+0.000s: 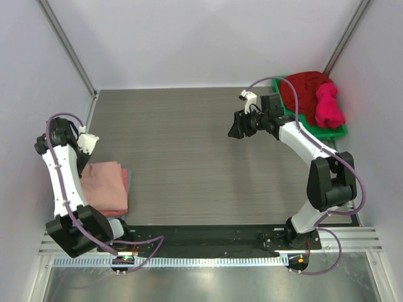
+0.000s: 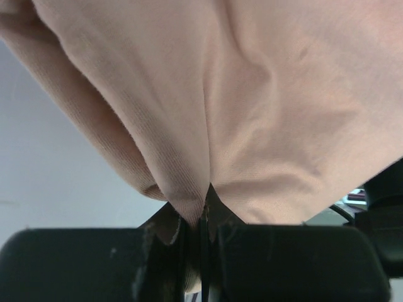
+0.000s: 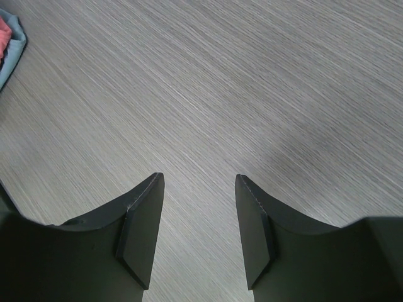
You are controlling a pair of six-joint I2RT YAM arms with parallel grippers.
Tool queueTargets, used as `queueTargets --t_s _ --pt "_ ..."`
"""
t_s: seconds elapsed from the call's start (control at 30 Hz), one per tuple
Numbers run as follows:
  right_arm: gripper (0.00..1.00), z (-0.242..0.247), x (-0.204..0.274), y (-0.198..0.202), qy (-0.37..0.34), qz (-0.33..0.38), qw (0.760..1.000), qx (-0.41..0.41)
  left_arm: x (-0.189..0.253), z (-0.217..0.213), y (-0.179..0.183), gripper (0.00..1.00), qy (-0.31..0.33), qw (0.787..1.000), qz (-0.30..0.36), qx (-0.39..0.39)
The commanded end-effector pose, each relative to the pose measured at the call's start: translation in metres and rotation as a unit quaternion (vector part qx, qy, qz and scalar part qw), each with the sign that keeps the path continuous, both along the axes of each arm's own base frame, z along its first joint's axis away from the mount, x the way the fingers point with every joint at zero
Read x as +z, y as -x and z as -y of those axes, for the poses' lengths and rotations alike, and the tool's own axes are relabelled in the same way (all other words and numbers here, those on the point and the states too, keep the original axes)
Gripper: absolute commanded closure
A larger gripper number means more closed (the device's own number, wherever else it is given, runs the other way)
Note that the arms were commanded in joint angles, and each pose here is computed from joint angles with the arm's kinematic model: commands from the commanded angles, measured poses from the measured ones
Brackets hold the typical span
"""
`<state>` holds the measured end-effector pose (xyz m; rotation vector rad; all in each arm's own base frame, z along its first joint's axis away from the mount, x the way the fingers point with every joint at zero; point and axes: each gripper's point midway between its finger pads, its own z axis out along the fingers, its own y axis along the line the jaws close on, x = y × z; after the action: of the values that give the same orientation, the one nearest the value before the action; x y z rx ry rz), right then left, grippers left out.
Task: Fold and stack the t-shirts
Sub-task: Neatly place the folded tshirt to the corner
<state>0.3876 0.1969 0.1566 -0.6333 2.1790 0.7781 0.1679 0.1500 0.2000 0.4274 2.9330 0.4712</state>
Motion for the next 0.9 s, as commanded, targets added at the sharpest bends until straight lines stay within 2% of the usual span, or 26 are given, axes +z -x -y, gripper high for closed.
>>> queueTargets --t_s 0.0,0.1,0.27,0.5,0.53,0.57,0.6,0.67,0.7,0.8,0.83,0.87 --pt "0.45 -0.011 0.024 -0.012 -0.015 0.038 0.999 0.006 -0.005 -0.025 -0.014 1.00 -0.045 0.999 -0.003 -0.002" --pt "0.45 -0.014 0.020 -0.009 -0.013 0.036 0.999 0.009 -0.010 -0.040 -0.024 1.00 -0.067 0.998 -0.009 0.005" --pt "0.45 -0.015 0.018 -0.006 -0.009 0.036 0.999 0.011 -0.017 -0.059 -0.031 1.00 -0.068 0.997 -0.023 0.023" --pt "0.43 -0.012 0.014 -0.004 -0.002 0.038 0.999 0.009 -0.026 -0.065 -0.031 0.99 -0.067 0.997 -0.038 0.031" --pt "0.42 -0.012 0.015 -0.004 -0.003 0.040 0.999 0.010 -0.026 -0.066 -0.031 0.89 -0.072 0.996 -0.039 0.036" --pt "0.41 -0.012 0.018 -0.004 -0.003 0.044 0.999 0.010 -0.020 -0.073 -0.033 0.81 -0.095 0.994 -0.021 0.057" --pt "0.41 -0.012 0.019 -0.004 -0.003 0.045 0.999 0.009 -0.013 -0.077 -0.037 0.66 -0.108 0.992 -0.004 0.068" --pt "0.39 -0.011 0.028 -0.005 -0.002 0.058 0.998 0.008 0.012 -0.085 -0.051 0.55 -0.139 0.984 0.068 0.091" --pt "0.38 -0.010 0.030 -0.005 -0.002 0.061 0.998 0.006 0.036 -0.087 -0.064 0.51 -0.144 0.975 0.123 0.114" --pt "0.36 -0.009 0.038 -0.010 0.002 0.075 0.997 0.001 0.075 -0.080 -0.097 0.48 -0.130 0.957 0.224 0.133" --pt "0.36 -0.008 0.039 -0.013 0.005 0.078 0.997 -0.002 0.100 -0.075 -0.109 0.47 -0.129 0.949 0.258 0.128" --pt "0.35 -0.008 0.045 -0.017 0.005 0.086 0.996 -0.006 0.107 -0.059 -0.126 0.46 -0.118 0.950 0.271 0.105"
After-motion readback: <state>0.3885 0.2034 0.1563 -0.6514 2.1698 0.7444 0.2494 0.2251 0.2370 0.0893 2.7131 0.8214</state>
